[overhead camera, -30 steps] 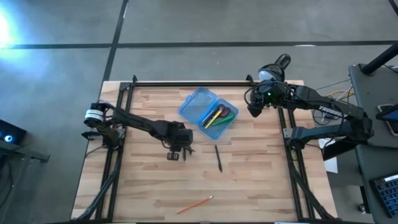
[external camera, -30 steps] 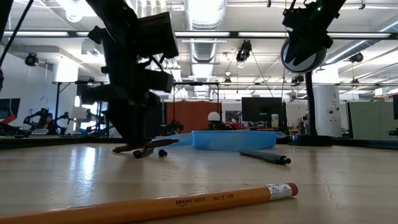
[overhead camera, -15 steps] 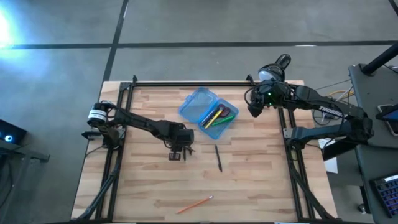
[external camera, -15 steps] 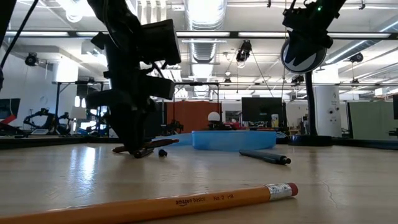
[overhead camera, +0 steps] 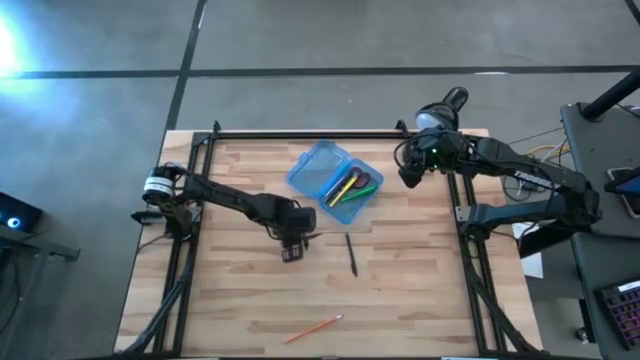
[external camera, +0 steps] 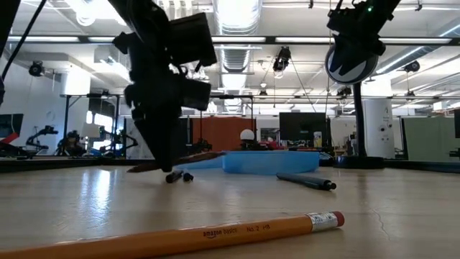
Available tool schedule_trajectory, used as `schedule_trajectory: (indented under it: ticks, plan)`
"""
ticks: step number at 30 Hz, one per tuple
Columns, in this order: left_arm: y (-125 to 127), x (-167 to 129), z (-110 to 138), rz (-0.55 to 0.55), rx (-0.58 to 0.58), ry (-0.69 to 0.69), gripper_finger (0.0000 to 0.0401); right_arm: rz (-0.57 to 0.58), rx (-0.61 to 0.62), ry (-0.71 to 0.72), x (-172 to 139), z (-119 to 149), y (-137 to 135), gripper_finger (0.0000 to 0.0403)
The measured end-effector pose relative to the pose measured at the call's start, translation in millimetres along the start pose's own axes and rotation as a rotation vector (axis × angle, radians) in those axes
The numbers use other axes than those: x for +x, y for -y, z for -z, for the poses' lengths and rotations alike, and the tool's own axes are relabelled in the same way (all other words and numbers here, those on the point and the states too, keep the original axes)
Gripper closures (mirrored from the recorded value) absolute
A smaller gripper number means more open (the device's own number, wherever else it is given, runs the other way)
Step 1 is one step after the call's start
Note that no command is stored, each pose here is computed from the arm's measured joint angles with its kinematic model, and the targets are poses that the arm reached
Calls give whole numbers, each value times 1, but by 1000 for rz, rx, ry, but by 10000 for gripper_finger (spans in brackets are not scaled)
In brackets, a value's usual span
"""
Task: Pick & place school supplies into a supply box
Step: Put the brown pen into the blue supply box
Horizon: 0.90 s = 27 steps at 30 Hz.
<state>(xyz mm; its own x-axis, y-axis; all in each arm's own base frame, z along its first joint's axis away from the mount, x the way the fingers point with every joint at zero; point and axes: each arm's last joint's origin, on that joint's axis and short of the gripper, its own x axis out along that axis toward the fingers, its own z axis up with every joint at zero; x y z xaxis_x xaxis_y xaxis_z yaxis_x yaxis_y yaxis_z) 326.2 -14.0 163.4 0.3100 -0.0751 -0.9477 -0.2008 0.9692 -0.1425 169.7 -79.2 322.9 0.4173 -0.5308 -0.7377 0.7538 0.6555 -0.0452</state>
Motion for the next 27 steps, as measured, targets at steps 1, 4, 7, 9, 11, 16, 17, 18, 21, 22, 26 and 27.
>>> schedule_trajectory:
  ticks: [1, 4, 7, 9, 11, 16, 17, 18, 21, 22, 26, 27]
  plan:
    - [1, -3, -3, 9, -28, 2, 386, -3, 10, 8, -2, 0, 1, 179]
    - [5, -19, -13, 46, -107, 23, 386, -20, 66, 48, -10, 0, 4, 179]
    - [4, -38, -30, 145, -224, 87, 386, -19, 117, 103, -20, 1, 9, 179]
    - [-2, -46, -45, 273, -324, 155, 386, -19, 128, 126, -26, 2, 12, 179]
    - [-12, -55, -63, 336, -409, 269, 386, -26, 147, 140, -30, 3, 14, 179]
    - [-60, -66, -96, 337, -656, 439, 386, -44, 193, 163, -37, 5, 17, 179]
    - [-70, -64, -101, 328, -695, 449, 386, -45, 195, 166, -38, 6, 17, 179]
    - [-79, -64, -108, 322, -721, 461, 386, -46, 196, 168, -39, 6, 17, 179]
    - [-97, -58, -126, 308, -759, 454, 386, -48, 198, 174, -40, 6, 18, 179]
    - [-100, -53, -133, 307, -757, 436, 386, -49, 198, 175, -41, 7, 18, 179]
    - [-106, -27, -150, 247, -722, 278, 386, -50, 200, 179, -42, 7, 19, 179]
    - [-107, -21, -153, 221, -713, 231, 386, -50, 200, 179, -42, 7, 19, 179]
